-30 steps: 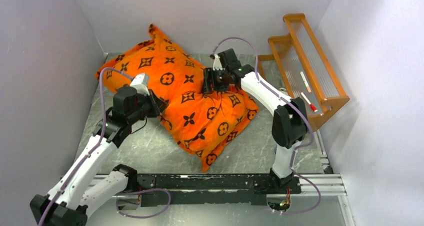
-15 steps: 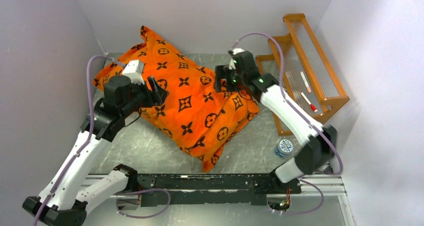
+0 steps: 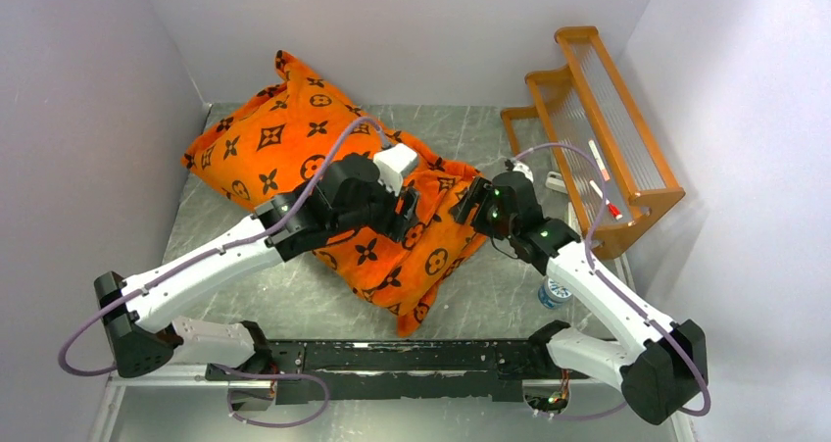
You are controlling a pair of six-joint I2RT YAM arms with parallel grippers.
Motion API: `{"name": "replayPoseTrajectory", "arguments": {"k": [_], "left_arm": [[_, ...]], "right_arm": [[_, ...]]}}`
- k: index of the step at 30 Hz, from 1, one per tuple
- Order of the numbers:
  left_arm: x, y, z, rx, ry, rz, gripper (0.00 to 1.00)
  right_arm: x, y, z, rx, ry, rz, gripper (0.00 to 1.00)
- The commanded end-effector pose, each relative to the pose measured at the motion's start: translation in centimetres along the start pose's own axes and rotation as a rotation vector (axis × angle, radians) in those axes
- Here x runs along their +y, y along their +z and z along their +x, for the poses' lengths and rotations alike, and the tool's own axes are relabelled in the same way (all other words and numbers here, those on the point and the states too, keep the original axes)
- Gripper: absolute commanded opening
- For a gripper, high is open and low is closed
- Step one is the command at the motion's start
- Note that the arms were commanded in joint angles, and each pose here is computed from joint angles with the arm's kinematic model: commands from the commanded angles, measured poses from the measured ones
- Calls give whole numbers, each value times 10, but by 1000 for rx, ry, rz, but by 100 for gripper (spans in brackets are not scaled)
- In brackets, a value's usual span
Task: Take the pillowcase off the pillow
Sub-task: Adjust the pillow at the center of the board.
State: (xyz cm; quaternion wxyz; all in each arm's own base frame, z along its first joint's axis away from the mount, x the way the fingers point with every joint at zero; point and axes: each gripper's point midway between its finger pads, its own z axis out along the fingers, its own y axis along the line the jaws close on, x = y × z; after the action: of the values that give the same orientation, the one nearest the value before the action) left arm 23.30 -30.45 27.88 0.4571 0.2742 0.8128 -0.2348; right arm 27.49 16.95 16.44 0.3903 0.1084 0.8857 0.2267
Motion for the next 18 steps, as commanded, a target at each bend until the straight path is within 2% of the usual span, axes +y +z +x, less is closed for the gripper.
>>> {"name": "replayPoseTrajectory", "arguments": {"k": [1,6,13,16,18], "left_arm": [[-17,0,-4,-26,110,47,71],[-41,15,14,68,218,48,73],[5,33,41,189,291,-357,71],[14,33,39,176,266,-430,67],[13,32,37,152,256,-420,64]], "right_arm": [[0,6,-17,-60,188,69,71],[-14,13,-14,-66,211,139,71],[-24,2,-28,-162,243,173,70],[-27,-2,-34,-190,232,188,70],[-26,-2,-37,-194,217,188,70]]}}
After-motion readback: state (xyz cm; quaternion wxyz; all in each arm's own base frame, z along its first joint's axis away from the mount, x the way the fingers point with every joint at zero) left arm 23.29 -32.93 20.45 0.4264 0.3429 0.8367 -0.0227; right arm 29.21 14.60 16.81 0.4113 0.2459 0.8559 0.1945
